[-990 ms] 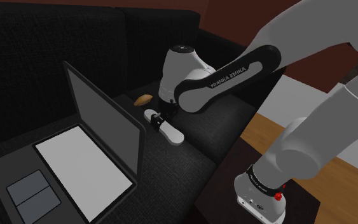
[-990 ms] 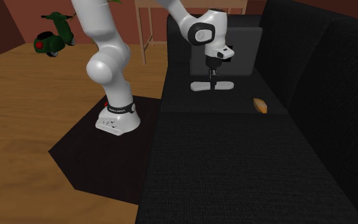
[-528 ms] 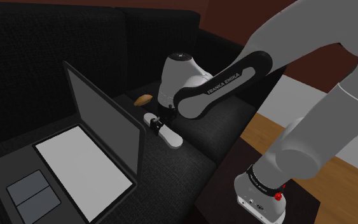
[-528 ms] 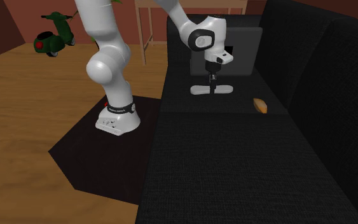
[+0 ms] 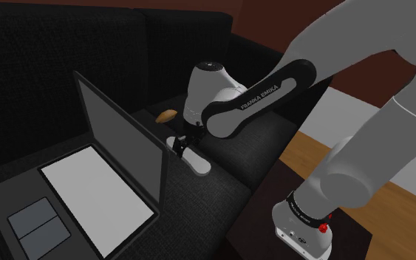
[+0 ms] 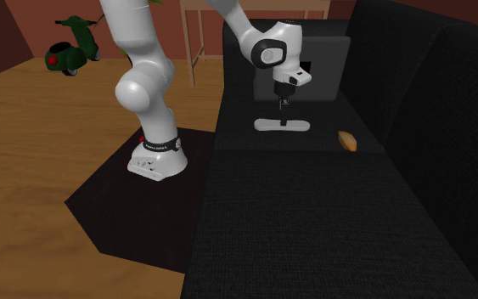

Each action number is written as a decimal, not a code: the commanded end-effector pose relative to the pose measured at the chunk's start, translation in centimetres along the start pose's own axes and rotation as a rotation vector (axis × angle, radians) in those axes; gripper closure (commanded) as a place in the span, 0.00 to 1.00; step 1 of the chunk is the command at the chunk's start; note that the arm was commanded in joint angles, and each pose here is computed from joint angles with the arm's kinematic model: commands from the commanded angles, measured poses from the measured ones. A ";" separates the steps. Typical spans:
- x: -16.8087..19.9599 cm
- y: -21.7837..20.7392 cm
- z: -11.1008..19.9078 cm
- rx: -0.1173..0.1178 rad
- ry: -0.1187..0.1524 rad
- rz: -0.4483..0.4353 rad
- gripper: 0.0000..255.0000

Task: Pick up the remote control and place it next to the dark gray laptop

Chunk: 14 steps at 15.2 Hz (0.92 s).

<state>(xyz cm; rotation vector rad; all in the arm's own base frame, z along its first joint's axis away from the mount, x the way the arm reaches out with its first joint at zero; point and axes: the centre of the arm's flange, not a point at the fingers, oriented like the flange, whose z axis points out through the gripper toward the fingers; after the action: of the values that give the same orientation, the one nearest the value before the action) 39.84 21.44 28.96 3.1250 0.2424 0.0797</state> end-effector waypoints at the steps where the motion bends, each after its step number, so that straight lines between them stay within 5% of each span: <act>1: 0.0 0.0 0.0 0.000 0.000 0.000 0.00; 6: 0.0 0.0 -5.0 0.000 0.000 0.000 0.00; 14: 0.0 0.0 -5.0 0.000 0.000 0.000 0.00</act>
<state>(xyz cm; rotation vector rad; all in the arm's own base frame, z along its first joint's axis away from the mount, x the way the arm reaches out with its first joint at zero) 39.58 21.46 33.95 3.1250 0.2424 0.0799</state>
